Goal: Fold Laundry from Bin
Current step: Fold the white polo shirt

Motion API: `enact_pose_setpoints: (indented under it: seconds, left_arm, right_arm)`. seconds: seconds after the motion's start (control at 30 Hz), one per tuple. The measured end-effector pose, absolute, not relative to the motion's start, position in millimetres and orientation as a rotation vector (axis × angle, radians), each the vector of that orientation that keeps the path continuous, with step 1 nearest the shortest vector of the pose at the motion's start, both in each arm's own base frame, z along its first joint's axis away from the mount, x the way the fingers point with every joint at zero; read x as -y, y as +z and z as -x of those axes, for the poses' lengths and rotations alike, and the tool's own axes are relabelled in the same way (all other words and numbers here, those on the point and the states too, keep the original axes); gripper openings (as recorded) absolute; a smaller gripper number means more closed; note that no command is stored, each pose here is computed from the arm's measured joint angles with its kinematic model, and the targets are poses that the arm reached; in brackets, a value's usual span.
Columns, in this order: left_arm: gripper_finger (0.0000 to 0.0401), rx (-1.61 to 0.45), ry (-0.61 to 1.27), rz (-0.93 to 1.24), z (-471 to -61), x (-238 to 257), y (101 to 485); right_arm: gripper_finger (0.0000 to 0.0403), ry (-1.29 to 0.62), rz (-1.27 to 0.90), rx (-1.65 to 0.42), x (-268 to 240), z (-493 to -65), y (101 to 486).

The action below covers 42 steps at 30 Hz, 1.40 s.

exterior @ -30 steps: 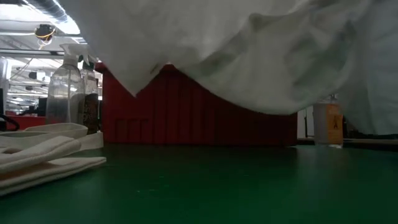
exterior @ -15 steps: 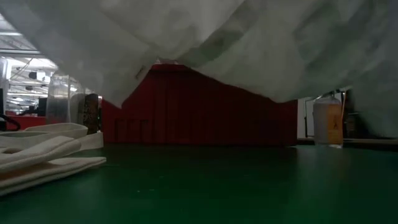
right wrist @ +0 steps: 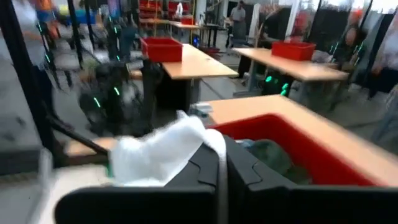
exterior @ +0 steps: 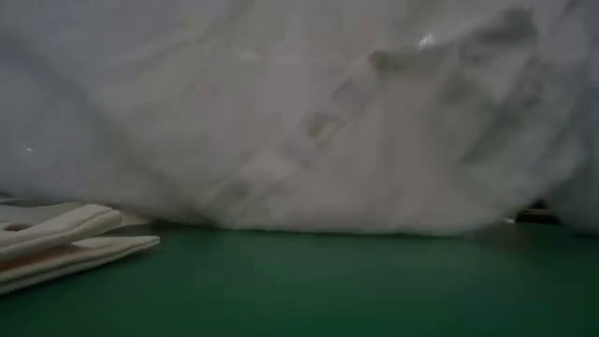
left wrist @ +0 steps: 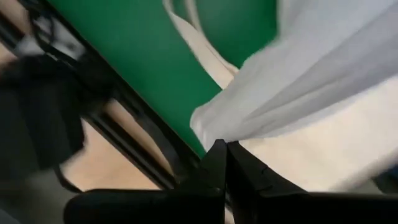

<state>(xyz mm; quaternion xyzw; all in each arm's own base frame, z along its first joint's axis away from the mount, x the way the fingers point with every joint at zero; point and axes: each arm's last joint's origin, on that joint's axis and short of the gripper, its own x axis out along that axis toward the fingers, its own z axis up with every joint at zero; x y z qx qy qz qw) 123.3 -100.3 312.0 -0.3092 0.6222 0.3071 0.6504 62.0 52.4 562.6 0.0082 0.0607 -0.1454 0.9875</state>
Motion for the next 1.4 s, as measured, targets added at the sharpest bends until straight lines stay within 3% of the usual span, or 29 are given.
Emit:
enact_pose_setpoints:
  seconds: [0.33,0.7,0.93,1.1,1.4]
  left_arm:
    - [0.0000,-1.138,0.949,0.508,-129.7,78.5,278.5]
    - [0.0000,-1.147,1.020,0.491,-130.5,69.9,265.0]
    - [0.0000,-1.142,1.022,0.496,-131.8,68.7,265.1]
    - [0.0000,-1.055,0.966,0.458,-135.9,68.4,283.6]
    - [0.0000,-0.735,0.865,0.384,-138.4,51.0,351.7]
  right_arm:
    - [0.0003,-0.325,0.094,-0.157,-64.8,-69.3,536.8]
    - [0.0003,-0.359,0.058,-0.172,-65.4,-69.7,498.0]
    - [0.0003,-0.430,-0.032,-0.085,-44.9,-58.7,494.5]
    - [0.0003,-0.481,-0.091,-0.012,-19.2,-44.2,498.4]
    - [0.0003,-0.487,-0.176,0.021,14.0,-25.3,498.8]
